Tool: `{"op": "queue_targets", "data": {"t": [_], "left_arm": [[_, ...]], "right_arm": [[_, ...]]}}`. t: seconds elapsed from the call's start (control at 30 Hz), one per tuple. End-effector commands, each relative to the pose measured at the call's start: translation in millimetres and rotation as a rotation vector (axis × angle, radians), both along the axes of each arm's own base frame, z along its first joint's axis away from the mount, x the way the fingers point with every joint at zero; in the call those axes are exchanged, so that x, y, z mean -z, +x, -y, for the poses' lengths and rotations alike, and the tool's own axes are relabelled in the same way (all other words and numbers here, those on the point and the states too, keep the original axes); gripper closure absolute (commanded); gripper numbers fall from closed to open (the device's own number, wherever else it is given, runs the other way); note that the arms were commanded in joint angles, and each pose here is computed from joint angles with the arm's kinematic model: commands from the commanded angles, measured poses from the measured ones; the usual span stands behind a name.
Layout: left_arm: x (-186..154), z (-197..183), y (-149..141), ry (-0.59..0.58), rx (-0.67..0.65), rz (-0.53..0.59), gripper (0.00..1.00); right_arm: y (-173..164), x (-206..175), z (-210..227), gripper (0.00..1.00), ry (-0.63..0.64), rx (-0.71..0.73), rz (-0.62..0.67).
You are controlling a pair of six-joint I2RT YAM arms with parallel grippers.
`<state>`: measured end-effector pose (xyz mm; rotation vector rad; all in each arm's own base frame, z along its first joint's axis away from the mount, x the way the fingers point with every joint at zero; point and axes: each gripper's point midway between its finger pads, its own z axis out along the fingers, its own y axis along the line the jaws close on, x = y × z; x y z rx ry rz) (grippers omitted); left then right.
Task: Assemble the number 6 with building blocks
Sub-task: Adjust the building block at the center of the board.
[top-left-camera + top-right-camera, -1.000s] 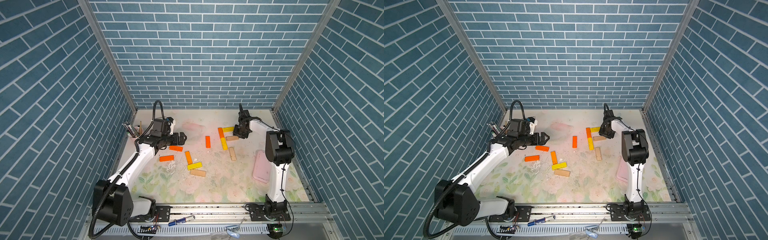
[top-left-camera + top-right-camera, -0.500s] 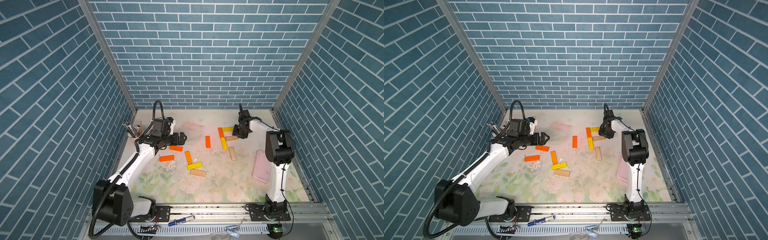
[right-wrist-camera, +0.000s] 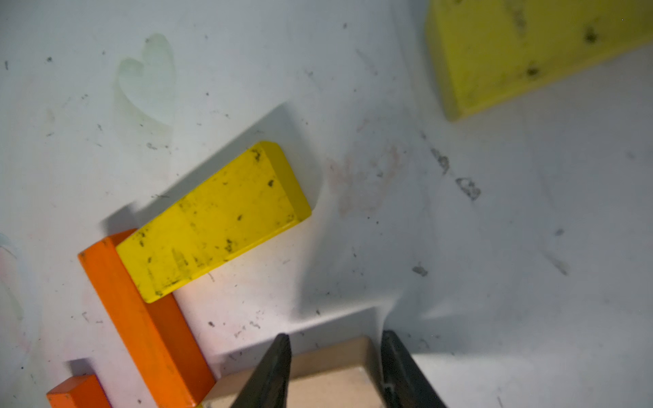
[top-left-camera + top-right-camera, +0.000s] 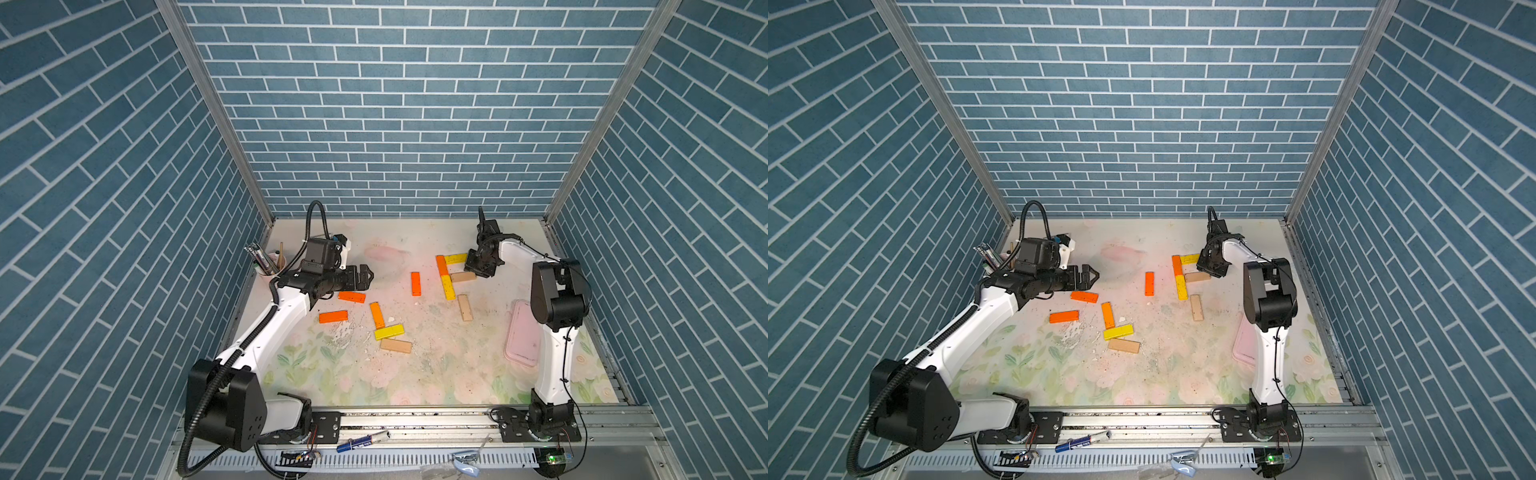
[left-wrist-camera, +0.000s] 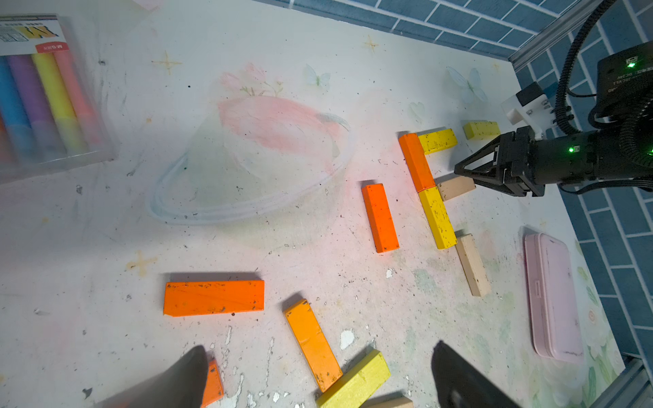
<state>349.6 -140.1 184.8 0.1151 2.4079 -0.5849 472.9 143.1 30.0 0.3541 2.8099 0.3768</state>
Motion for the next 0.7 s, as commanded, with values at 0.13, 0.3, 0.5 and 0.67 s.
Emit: {"op": "queue_targets", "data": {"t": [0.13, 0.3, 0.5, 0.67], "left_arm": [[0, 2, 1, -0.001, 0.005, -0.004, 0.01], [-1, 2, 1, -0.001, 0.006, -0.002, 0.01], [-1, 1, 0, -0.001, 0.005, -0.002, 0.01], [-1, 1, 0, 0.000, 0.004, -0.002, 0.01]], "right_arm": [[2, 0, -7, 0.55, 0.021, 0.005, -0.010], [3, -2, -8, 0.54, 0.026, 0.004, -0.005], [4, -3, -9, 0.53, 0.029, 0.005, -0.002], [10, -19, 2, 0.52, -0.023, -0.001, 0.026]]}}
